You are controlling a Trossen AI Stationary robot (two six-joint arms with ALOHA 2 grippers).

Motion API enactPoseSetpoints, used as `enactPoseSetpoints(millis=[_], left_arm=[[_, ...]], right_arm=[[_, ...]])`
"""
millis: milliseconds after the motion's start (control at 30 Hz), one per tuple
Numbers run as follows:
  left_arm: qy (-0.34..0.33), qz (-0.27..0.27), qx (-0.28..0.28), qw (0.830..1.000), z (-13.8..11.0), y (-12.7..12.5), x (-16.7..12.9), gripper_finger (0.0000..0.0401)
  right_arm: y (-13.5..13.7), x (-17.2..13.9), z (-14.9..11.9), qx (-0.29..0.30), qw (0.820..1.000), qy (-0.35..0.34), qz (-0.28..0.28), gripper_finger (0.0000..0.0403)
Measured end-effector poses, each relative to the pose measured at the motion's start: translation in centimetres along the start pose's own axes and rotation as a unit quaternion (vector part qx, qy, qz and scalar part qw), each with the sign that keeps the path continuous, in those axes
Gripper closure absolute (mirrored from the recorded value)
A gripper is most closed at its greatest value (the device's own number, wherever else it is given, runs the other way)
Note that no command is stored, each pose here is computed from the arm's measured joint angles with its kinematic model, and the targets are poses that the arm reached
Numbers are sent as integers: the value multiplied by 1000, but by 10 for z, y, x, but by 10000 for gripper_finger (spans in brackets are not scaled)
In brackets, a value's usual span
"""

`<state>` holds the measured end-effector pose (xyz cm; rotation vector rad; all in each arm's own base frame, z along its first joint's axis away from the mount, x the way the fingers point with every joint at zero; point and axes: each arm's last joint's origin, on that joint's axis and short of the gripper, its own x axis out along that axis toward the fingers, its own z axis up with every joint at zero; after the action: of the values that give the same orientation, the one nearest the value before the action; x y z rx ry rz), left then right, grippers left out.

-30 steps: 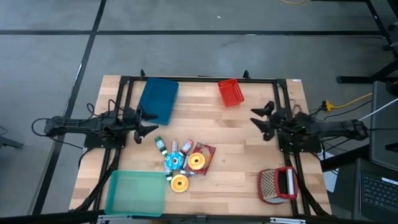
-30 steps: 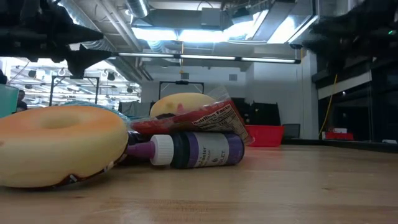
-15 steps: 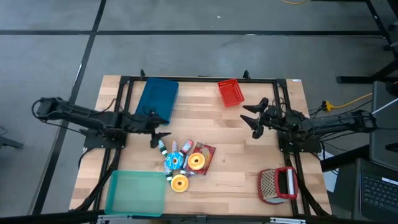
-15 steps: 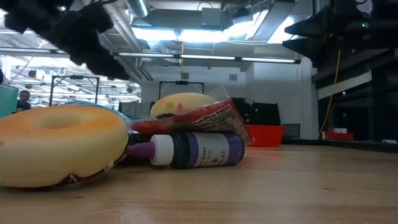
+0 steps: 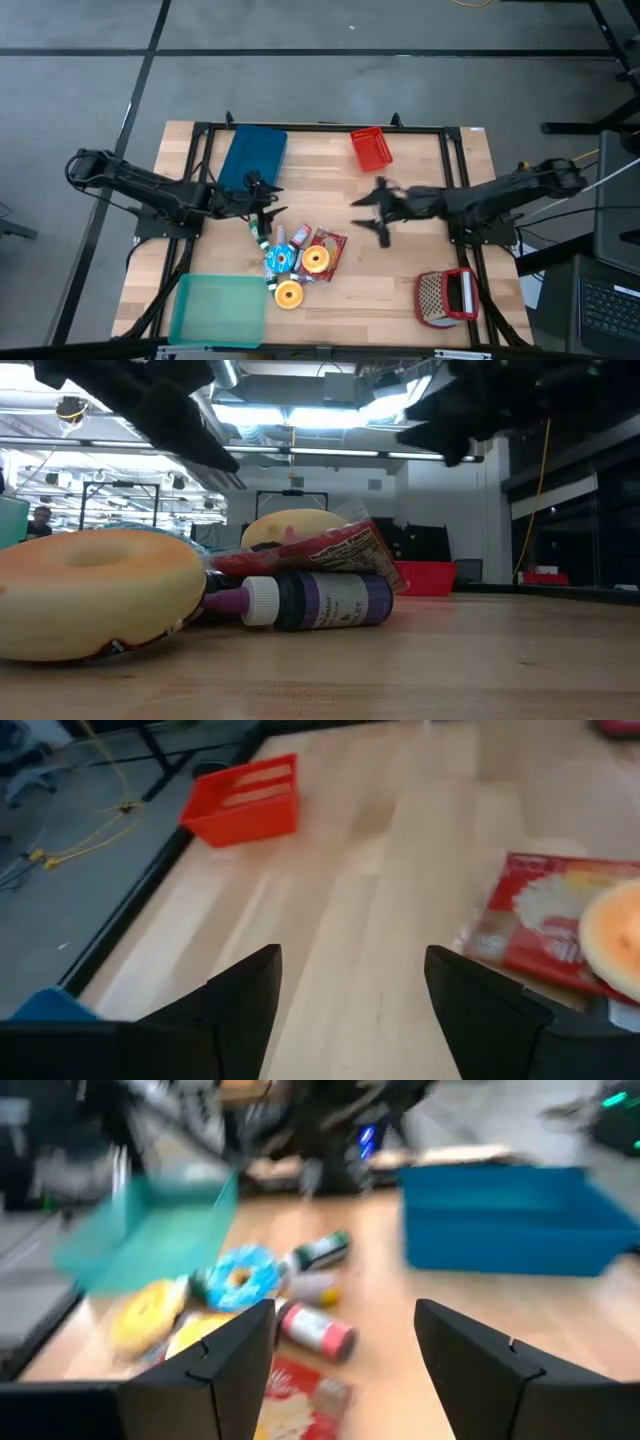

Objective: Pick & Place Food Item
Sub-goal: Put the orange donut into the red bin

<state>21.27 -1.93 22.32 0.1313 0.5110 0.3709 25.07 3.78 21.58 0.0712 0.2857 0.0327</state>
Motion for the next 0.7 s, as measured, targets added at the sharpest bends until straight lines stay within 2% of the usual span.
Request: enactPoseSetpoints(millis=[167, 300, 500, 700], left_arm=[[-24, 4, -24, 999, 6, 8, -7, 165], [-36, 14, -45, 998, 9, 20, -18, 166], [-64, 37, -66, 995, 0, 39, -36, 166], [-80, 27, -88, 992, -16, 46, -44, 166]], right_arm=[[20, 53, 16, -82, 994, 67, 32, 158], [27, 80, 23, -111, 983, 129, 67, 158], [33, 100, 12, -93, 967, 185, 147, 158], [35, 103, 6, -59, 958, 200, 198, 158]])
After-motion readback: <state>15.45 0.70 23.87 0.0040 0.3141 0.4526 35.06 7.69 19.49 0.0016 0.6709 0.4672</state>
